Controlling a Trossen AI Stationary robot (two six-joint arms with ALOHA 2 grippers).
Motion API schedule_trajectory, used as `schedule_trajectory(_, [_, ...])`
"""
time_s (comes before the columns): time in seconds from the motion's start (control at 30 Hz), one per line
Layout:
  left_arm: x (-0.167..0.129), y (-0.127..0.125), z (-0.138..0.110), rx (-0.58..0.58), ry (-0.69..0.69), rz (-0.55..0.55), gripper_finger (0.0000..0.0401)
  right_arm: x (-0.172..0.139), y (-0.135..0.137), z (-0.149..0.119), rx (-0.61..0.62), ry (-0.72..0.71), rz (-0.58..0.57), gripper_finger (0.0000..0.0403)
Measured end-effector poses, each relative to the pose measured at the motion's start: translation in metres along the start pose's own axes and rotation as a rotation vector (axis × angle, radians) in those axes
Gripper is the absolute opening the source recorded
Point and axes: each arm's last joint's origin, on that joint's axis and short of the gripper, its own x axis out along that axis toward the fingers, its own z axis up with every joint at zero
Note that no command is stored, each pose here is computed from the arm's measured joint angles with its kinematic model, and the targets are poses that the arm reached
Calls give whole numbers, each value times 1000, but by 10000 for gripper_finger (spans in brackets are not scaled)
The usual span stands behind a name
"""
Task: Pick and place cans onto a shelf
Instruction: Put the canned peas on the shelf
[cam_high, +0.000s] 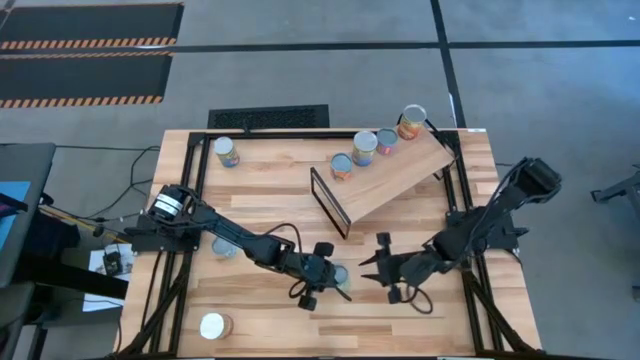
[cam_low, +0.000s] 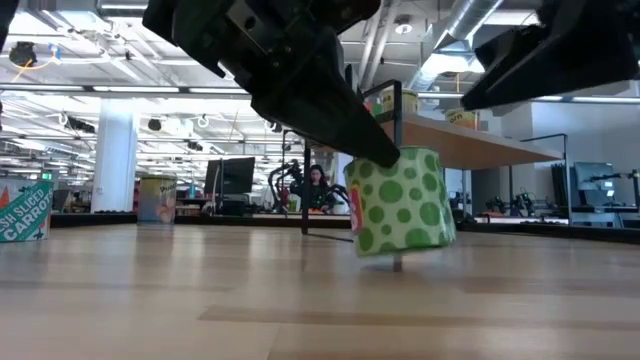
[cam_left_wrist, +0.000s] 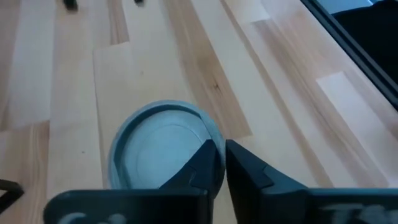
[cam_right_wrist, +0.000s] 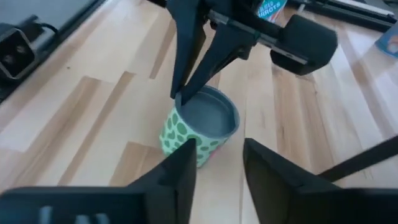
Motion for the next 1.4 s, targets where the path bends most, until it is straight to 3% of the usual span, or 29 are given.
schedule_trajectory(0.2, [-1, 0, 1, 17, -5, -9, 80, 19, 12, 2, -63, 45, 64, 210])
schedule_trajectory(0.37, [-2, -2, 2, 44, -6, -36, 114, 34, 19, 3, -102, 76, 98, 213])
schedule_trajectory(0.67, [-24, -17, 18, 89, -94, -26, 121, 68, 14, 10, -222, 108, 147, 170])
schedule_trajectory(0.83, [-26, -19, 3, 39, -141, -35, 121, 83, 6, 8, -227, 169, 245, 153])
schedule_trajectory(1.03, [-26, -17, -16, -2, -228, 10, 121, 90, 0, 10, -193, 208, 248, 106])
schedule_trajectory(1.23, [-30, -14, -28, -5, -253, 83, 121, 74, -4, 18, -207, 257, 254, 17])
schedule_trajectory(1.4, [-48, -12, -34, -26, -347, 94, 121, 33, -11, 45, -147, 203, 262, 28])
